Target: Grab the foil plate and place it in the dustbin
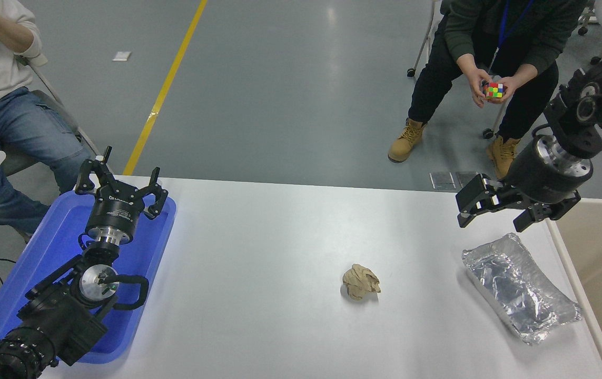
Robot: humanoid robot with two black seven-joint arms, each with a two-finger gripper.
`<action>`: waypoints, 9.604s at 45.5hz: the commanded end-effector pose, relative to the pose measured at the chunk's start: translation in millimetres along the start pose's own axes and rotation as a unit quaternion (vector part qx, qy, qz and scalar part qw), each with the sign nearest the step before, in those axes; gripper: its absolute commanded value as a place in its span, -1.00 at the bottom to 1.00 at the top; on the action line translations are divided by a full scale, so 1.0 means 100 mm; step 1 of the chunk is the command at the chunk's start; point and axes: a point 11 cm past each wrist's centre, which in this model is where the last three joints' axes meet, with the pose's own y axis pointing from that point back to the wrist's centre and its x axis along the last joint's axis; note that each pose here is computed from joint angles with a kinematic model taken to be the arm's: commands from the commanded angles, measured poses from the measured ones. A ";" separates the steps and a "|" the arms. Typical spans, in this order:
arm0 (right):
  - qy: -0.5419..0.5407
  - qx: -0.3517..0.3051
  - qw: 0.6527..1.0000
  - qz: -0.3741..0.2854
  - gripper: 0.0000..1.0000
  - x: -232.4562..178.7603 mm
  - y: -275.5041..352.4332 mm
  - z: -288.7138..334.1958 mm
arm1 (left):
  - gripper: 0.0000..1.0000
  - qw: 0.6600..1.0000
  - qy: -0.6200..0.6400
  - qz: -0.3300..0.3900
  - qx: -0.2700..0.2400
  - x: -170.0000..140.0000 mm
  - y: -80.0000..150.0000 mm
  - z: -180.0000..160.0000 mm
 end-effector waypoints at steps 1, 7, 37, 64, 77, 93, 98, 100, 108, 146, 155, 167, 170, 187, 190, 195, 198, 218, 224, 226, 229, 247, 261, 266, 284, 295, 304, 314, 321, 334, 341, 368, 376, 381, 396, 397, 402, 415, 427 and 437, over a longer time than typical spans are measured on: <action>0.000 0.000 1.000 0.001 1.00 0.00 0.01 0.00 | 1.00 1.000 0.001 0.000 0.000 0.00 0.00 0.00; 0.000 0.000 1.000 0.001 1.00 0.00 0.01 0.00 | 1.00 1.000 0.000 -0.001 0.000 0.00 0.00 0.00; 0.001 0.000 1.000 0.003 1.00 0.02 0.00 -0.02 | 1.00 1.000 0.001 0.000 0.000 0.00 0.00 0.00; -0.005 -0.004 1.000 0.014 1.00 0.12 -0.03 0.03 | 1.00 1.000 0.000 0.000 0.000 0.00 0.00 0.00; -0.038 0.001 0.999 0.015 1.00 0.10 -0.08 0.25 | 1.00 1.000 0.001 0.000 0.000 0.00 0.00 0.00; -0.045 -0.015 0.998 0.030 1.00 0.12 0.06 0.39 | 1.00 1.000 0.001 0.000 0.000 0.00 0.00 0.00; -0.060 -0.033 0.997 0.027 1.00 0.07 0.07 0.58 | 1.00 1.000 0.000 -0.001 0.000 0.00 0.00 0.00; -0.067 -0.041 0.997 0.025 1.00 0.04 0.07 0.66 | 1.00 1.000 0.001 0.000 0.000 0.00 0.00 0.00; -0.097 -0.040 0.994 0.020 1.00 -0.05 0.04 0.87 | 1.00 1.000 0.001 0.000 0.000 0.00 0.00 0.00; -0.368 -0.074 0.923 0.085 1.00 -1.06 -0.56 2.37 | 1.00 1.000 0.000 -0.001 0.000 0.00 0.00 0.00; -0.425 -0.080 0.896 0.102 1.00 -1.22 -0.75 2.47 | 1.00 1.000 0.000 -0.001 0.000 -0.01 0.00 0.00; -0.474 -0.060 0.867 0.139 1.00 -1.21 -0.97 2.41 | 1.00 1.000 0.000 -0.001 0.000 -0.01 0.00 0.00; -0.480 -0.052 0.864 0.145 1.00 -1.19 -1.05 2.36 | 1.00 1.000 0.000 -0.001 0.000 0.00 0.00 0.00; -0.497 -0.039 0.855 0.142 1.00 -1.40 -1.60 2.15 | 1.00 1.000 0.000 -0.001 0.000 0.00 0.00 0.00; -0.496 -0.036 0.855 0.145 1.00 -1.41 -1.68 2.10 | 1.00 1.000 0.001 0.000 0.000 0.00 0.00 0.00; -0.500 -0.033 0.852 0.150 1.00 -1.44 -1.78 2.05 | 1.00 1.000 0.000 -0.001 0.000 -0.01 0.00 0.00; -0.500 -0.034 0.851 0.154 1.00 -1.43 -1.82 2.04 | 1.00 1.000 0.000 -0.001 0.000 0.00 0.00 0.00; -0.492 -0.050 0.853 0.170 0.95 -1.47 -2.05 2.01 | 1.00 1.000 0.001 0.000 0.000 0.00 0.00 0.00; -0.491 -0.049 0.853 0.169 0.87 -1.50 -2.14 1.98 | 1.00 1.000 0.001 -0.001 0.000 -0.01 0.00 0.00; -0.491 -0.053 0.853 0.172 0.87 -1.51 -2.17 1.98 | 1.00 1.000 0.000 -0.001 0.000 0.00 0.00 0.00; -0.487 -0.059 0.853 0.176 0.77 -1.53 -2.21 1.97 | 1.00 1.000 0.001 0.000 0.000 0.00 0.00 0.00; -0.468 -0.075 0.861 0.184 -0.10 -1.60 -2.27 1.97 | 1.00 1.000 0.000 -0.001 0.000 0.00 0.00 0.00; -0.459 -0.078 0.865 0.186 -0.79 -1.60 -2.30 1.94 | 1.00 1.000 0.001 0.000 0.000 0.00 0.00 0.00; -0.459 -0.077 0.865 0.185 -0.90 -1.61 -2.30 1.94 | 1.00 1.000 0.001 0.000 0.000 0.00 0.00 0.00; -0.461 -0.075 0.862 0.200 -1.00 -1.47 -2.15 2.00 | 1.00 1.000 0.001 -0.001 0.000 -0.01 0.00 0.00; -0.441 -0.076 0.865 0.226 -1.00 -1.15 -1.61 2.15 | 1.00 1.000 0.000 -0.001 0.000 -0.01 0.00 0.00; -0.415 -0.063 0.876 0.237 -1.00 -0.74 -0.91 2.20 | 1.00 1.000 0.000 -0.001 0.000 0.00 0.00 0.00; -0.391 -0.039 0.885 0.251 -1.00 -0.36 -0.04 2.17 | 1.00 1.000 0.001 0.000 0.000 0.00 0.00 0.00; -0.379 -0.022 0.887 0.263 -1.00 -0.21 0.46 2.10 | 1.00 1.000 0.000 -0.001 0.000 -0.01 0.00 0.00; -0.350 -0.025 0.895 0.277 -1.00 -0.13 1.02 2.03 | 1.00 1.000 0.000 -0.001 0.000 0.00 0.00 0.00; -0.341 -0.030 0.896 0.282 -1.00 -0.11 1.15 2.01 | 1.00 1.000 0.000 -0.001 0.000 0.00 0.00 0.00; -0.344 -0.038 0.894 0.285 -1.00 -0.12 1.14 2.05 | 1.00 1.000 0.001 0.000 0.000 0.00 0.00 0.00; -0.366 -0.098 0.866 0.327 -1.00 -0.11 0.96 2.44 | 1.00 1.000 0.000 -0.001 0.000 0.00 0.00 0.00; -0.403 -0.143 0.826 0.368 -1.00 -0.22 0.74 2.89 | 1.00 1.000 0.001 0.000 0.000 0.00 0.00 0.00; -0.459 -0.218 0.757 0.411 -1.00 -0.61 -0.14 3.64 | 1.00 1.000 0.001 0.000 0.000 0.00 0.00 0.00; -0.461 -0.222 0.753 0.413 -1.00 -0.65 -0.19 3.68 | 1.00 1.000 0.001 0.000 0.000 0.00 0.00 0.00; -0.470 -0.240 0.737 0.423 -1.00 -0.86 -0.44 3.84 | 1.00 1.000 0.001 0.000 0.000 0.00 0.00 0.00; -0.464 -0.266 0.723 0.437 -1.00 -1.21 -1.13 3.87 | 1.00 1.000 0.001 0.000 0.000 0.00 0.00 0.00; -0.477 -0.275 0.724 0.416 -1.00 -1.56 -1.51 3.83 | 1.00 1.000 0.001 0.000 0.000 0.00 0.00 0.00; -0.474 -0.278 0.731 0.405 -1.00 -1.68 -1.71 3.75 | 1.00 1.000 0.001 0.000 0.000 0.00 0.00 0.00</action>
